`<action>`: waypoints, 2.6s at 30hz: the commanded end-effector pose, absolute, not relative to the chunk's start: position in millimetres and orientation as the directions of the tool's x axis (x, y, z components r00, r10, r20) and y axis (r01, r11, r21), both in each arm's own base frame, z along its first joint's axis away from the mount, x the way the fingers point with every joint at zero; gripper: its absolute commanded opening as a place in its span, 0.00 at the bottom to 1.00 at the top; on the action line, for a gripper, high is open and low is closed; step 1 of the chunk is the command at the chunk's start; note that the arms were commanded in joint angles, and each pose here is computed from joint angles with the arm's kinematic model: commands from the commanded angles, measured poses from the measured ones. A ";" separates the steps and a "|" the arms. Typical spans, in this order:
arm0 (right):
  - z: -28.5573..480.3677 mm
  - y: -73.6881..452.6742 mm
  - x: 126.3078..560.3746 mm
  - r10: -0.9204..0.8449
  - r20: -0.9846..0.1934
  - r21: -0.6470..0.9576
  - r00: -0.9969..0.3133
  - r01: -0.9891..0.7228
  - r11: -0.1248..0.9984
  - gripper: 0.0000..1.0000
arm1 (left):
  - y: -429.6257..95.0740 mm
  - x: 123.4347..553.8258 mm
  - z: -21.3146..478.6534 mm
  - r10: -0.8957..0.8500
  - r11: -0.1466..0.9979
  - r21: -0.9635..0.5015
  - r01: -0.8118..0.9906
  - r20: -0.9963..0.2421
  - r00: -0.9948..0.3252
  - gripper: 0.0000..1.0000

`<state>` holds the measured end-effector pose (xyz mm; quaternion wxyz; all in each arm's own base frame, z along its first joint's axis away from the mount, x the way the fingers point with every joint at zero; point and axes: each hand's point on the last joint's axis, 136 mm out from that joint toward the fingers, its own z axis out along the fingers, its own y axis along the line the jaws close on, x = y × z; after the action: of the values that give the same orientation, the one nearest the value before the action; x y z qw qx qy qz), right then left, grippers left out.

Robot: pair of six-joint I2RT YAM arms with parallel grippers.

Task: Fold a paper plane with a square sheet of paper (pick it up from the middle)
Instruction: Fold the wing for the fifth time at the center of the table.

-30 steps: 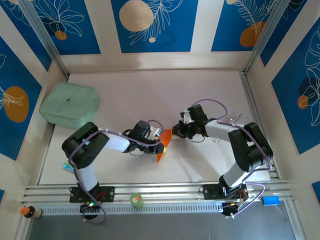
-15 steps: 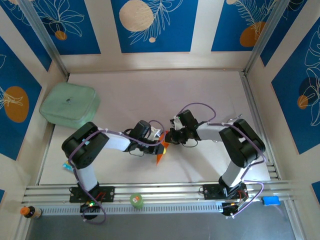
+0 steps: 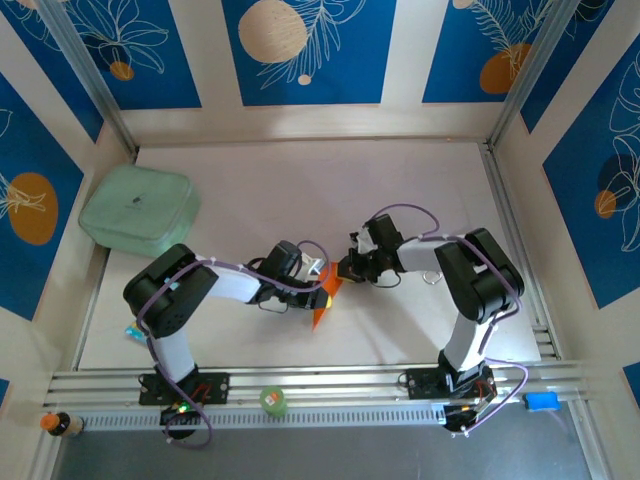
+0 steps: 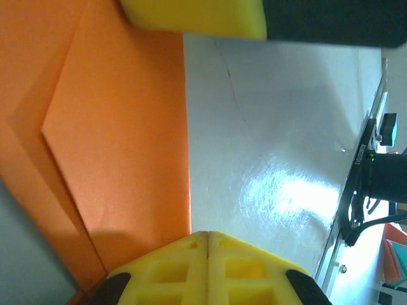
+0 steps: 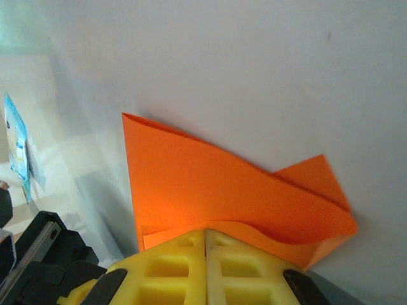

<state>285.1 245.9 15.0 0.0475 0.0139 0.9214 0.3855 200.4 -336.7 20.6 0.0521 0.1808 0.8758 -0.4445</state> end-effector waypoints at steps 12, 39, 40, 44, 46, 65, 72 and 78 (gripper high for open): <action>14.0 202.6 338.1 0.223 -0.127 0.659 -0.967 0.086 0.748 0.06 | -296.4 161.3 -36.7 0.274 0.697 -0.681 0.224 -0.034 -0.961 0.00; 6.5 252.7 260.3 0.080 -0.069 0.672 -0.994 0.013 0.741 0.00 | -310.6 173.4 -8.6 0.252 0.652 -0.720 0.237 -0.089 -0.964 0.00; 3.7 251.0 260.4 0.084 -0.066 0.664 -0.994 0.019 0.748 0.00 | -310.8 173.4 -5.8 0.255 0.650 -0.720 0.242 -0.093 -0.963 0.00; -7.5 240.5 258.0 0.099 -0.044 0.620 -0.994 0.051 0.783 0.00 | -312.0 172.6 11.0 0.269 0.634 -0.727 0.264 -0.113 -0.957 0.00; -8.7 239.1 256.9 0.101 -0.035 0.621 -0.994 0.058 0.782 0.00 | -314.3 173.4 20.5 0.279 0.626 -0.728 0.279 -0.126 -0.952 0.00; -12.4 236.4 255.2 0.100 -0.016 0.605 -0.995 0.070 0.793 0.00 | -340.9 198.5 11.0 0.268 0.674 -0.685 0.276 -0.122 -0.956 0.09; -14.3 234.2 256.2 0.101 -0.014 0.597 -0.995 0.072 0.799 0.00 | -313.8 166.9 -2.5 0.286 0.719 -0.646 0.257 -0.062 -0.956 0.07; -15.9 230.6 256.0 0.108 -0.010 0.593 -0.994 0.081 0.801 0.00 | -298.2 144.7 -1.3 0.312 0.725 -0.636 0.263 -0.037 -0.949 0.07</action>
<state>264.2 255.0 13.7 0.0464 0.0207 0.9277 0.3700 178.5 -323.9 18.1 0.0217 0.1554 0.9112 -0.3809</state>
